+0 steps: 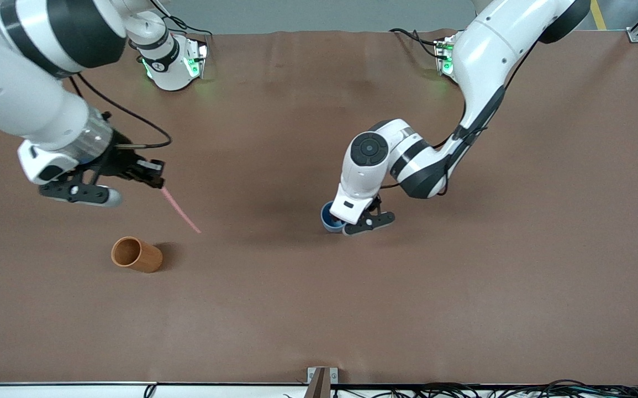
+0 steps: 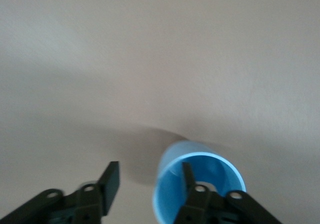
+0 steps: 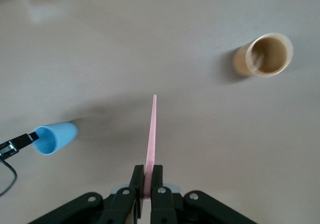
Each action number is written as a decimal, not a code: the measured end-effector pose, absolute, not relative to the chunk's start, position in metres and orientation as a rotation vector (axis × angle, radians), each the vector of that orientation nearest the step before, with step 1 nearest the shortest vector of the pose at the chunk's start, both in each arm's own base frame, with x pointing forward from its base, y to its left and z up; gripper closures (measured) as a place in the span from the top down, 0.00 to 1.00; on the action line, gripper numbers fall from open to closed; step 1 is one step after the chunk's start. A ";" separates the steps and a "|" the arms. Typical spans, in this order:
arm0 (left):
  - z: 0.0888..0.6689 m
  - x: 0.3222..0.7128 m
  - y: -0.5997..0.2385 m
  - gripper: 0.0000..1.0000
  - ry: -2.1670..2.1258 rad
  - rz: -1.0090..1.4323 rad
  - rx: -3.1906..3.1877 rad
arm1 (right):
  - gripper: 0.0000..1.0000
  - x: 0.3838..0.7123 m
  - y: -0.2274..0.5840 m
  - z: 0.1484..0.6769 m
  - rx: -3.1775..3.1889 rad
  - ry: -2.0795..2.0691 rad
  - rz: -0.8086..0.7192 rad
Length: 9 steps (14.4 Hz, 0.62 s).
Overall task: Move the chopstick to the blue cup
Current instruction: 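Carry the chopstick toward the blue cup while the left gripper releases and withdraws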
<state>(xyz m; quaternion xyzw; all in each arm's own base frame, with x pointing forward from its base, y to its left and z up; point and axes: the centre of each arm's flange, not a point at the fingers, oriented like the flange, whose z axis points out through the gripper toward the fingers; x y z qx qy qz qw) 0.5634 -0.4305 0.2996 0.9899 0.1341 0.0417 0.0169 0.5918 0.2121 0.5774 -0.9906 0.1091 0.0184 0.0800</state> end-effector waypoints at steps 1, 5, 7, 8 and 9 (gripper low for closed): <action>0.325 0.574 -0.413 0.72 0.380 0.140 3.095 | 0.09 0.589 0.235 0.577 -2.945 0.373 0.073; 0.429 0.617 -0.291 1.00 0.167 0.082 3.124 | 0.09 0.573 0.331 0.561 -2.879 0.574 0.170; 0.472 0.626 -0.223 1.00 0.043 0.060 3.124 | 0.09 0.569 0.372 0.549 -2.816 0.671 0.247; 0.490 0.626 -0.198 1.00 -0.014 0.055 3.121 | 0.09 0.568 0.390 0.543 -2.804 0.703 0.267; 0.507 0.623 -0.178 1.00 -0.071 0.051 3.116 | 0.09 0.567 0.406 0.535 -2.800 0.726 0.279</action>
